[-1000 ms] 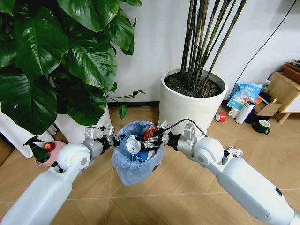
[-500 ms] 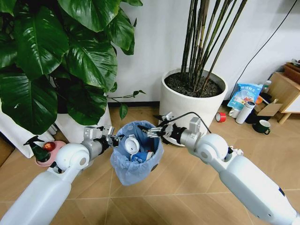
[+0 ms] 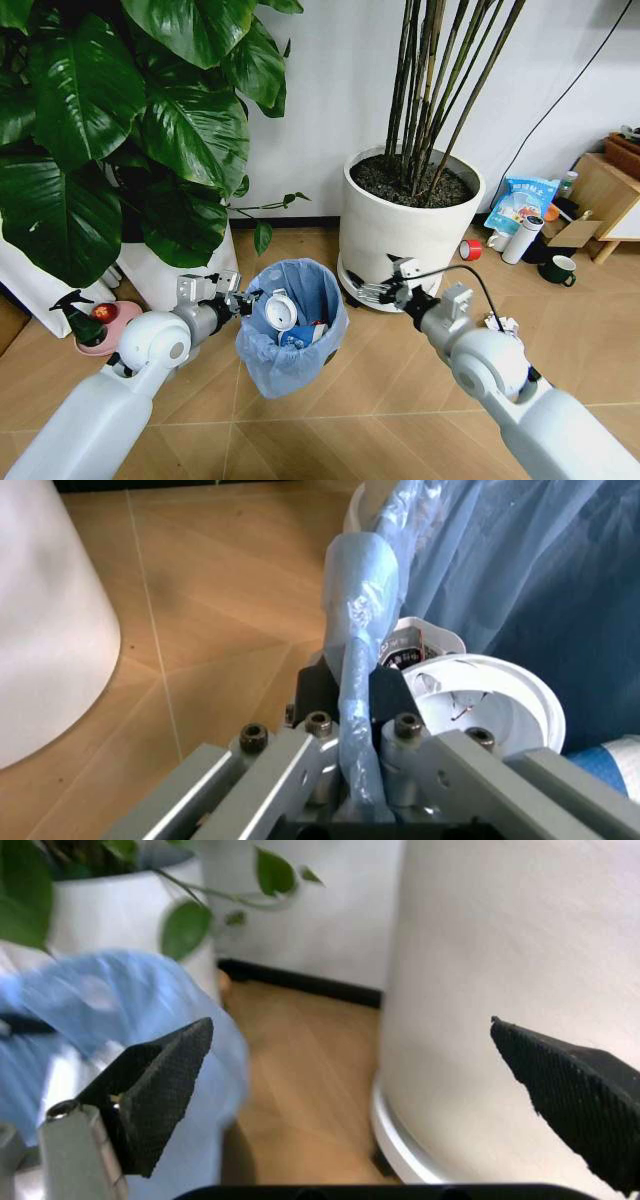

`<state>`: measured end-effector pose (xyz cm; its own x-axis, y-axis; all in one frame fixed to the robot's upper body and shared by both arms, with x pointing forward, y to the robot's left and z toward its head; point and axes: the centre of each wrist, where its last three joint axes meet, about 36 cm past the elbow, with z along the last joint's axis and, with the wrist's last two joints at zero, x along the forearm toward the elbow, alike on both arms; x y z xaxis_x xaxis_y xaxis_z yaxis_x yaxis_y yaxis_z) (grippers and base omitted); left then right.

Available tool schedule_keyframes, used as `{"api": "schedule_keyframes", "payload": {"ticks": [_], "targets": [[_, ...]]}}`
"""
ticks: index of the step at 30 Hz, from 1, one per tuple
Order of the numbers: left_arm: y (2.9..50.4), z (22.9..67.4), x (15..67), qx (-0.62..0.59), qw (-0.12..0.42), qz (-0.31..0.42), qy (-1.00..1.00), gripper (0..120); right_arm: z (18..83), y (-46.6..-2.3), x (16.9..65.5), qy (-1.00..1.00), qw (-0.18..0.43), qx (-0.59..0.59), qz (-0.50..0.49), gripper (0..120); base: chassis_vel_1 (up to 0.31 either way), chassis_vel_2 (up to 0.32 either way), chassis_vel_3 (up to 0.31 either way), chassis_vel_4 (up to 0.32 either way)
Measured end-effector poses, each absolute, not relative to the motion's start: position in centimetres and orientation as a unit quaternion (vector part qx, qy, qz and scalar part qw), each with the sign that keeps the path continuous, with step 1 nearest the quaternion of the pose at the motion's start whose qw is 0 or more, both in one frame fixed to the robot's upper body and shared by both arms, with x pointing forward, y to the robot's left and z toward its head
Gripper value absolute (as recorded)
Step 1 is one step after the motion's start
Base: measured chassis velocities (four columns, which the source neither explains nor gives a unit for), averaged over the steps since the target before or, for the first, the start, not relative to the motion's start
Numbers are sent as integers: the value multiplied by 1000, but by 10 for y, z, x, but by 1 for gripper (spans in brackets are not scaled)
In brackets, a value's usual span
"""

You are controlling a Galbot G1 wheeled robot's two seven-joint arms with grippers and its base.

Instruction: Pick up the trash bin and place the garbage on the floor into it.

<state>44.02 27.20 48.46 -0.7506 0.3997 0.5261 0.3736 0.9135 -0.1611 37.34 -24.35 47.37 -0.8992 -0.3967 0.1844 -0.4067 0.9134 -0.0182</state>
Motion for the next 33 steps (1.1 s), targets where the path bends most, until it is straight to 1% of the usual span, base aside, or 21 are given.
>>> {"api": "schedule_keyframes", "payload": {"ticks": [3,7,13,19,25,33], "targets": [[273,485,438,-205,286,24,-936,0,461,-257,354,-978,108,177,35,100,0,0,0,0],[272,486,437,-205,285,26,-936,0,456,-268,345,-979,124,156,34,100,0,0,0,0],[271,488,435,-205,282,29,-937,0,451,-284,344,-982,130,132,32,100,0,0,0,0],[271,487,431,-204,284,28,-936,0,445,-291,343,-984,132,115,24,100,-44,-44,47,42],[270,487,429,-206,284,29,-936,0,438,-295,343,-984,140,106,20,100,-134,-163,157,155],[271,487,429,-208,284,29,-935,0,431,-302,344,-985,145,94,22,100,-248,-238,241,246]]}}
